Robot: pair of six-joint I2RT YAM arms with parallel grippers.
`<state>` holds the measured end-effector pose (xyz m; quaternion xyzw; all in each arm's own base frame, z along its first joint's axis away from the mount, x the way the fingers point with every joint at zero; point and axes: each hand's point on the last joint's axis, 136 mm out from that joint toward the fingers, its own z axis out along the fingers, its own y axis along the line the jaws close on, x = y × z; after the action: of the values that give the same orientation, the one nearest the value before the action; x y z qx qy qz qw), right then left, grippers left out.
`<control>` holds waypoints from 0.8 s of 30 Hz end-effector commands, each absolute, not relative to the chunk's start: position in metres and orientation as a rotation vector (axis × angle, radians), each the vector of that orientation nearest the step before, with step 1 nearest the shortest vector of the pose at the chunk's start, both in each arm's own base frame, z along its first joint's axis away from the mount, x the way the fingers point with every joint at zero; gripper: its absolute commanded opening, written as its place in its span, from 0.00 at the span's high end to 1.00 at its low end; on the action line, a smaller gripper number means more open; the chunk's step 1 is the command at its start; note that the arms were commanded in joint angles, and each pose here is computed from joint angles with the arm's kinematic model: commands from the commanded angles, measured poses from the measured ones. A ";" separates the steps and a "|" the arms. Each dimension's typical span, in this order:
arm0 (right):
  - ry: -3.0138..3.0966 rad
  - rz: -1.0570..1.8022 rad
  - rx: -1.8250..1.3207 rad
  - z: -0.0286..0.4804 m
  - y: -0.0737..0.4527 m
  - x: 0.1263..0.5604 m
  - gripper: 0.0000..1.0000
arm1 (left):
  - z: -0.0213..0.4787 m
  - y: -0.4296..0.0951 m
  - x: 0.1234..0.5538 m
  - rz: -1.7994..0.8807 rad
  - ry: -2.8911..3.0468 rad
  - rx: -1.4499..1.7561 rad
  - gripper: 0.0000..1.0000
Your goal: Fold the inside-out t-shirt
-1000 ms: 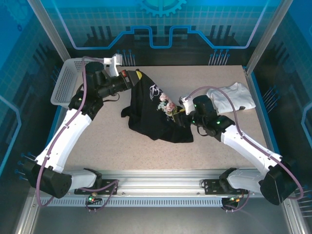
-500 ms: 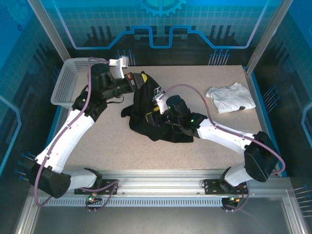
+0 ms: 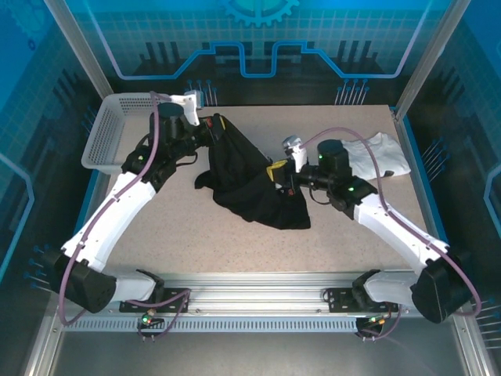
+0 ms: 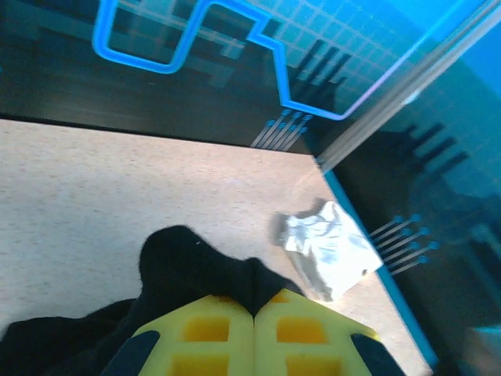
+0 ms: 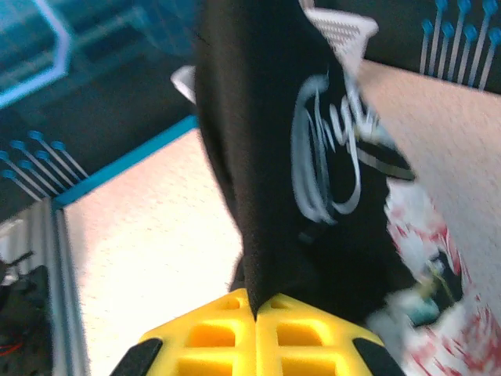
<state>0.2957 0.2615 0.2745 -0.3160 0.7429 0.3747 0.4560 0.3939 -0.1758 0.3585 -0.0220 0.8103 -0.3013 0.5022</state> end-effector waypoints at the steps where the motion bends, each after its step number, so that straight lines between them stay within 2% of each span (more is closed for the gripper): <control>1: 1.808 1.044 -0.857 0.274 0.262 0.279 1.00 | 0.330 -0.164 0.411 -0.587 2.007 -0.061 1.00; 5: 1.826 1.046 -0.828 0.276 0.261 0.284 1.00 | 0.318 -0.168 0.413 -0.593 2.030 -0.043 1.00; 10: 1.947 0.890 -0.764 0.274 0.245 0.302 1.00 | 0.289 -0.167 0.419 -0.545 2.088 -0.036 0.73; 13: 2.004 0.917 -0.716 0.268 0.247 0.309 1.00 | 0.266 -0.167 0.412 -0.548 2.150 -0.053 0.56; 15: 2.033 0.943 -0.689 0.261 0.250 0.313 1.00 | 0.250 -0.165 0.400 -0.568 2.180 -0.077 0.48; 24: 2.051 0.967 -0.652 0.253 0.256 0.326 1.00 | 0.199 -0.208 0.319 -0.776 2.319 -0.009 0.39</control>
<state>0.3154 0.2584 0.2396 -0.2684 0.8068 0.3784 0.3660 0.3378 -0.1914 0.1876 -0.0011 0.9019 -0.2486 0.3534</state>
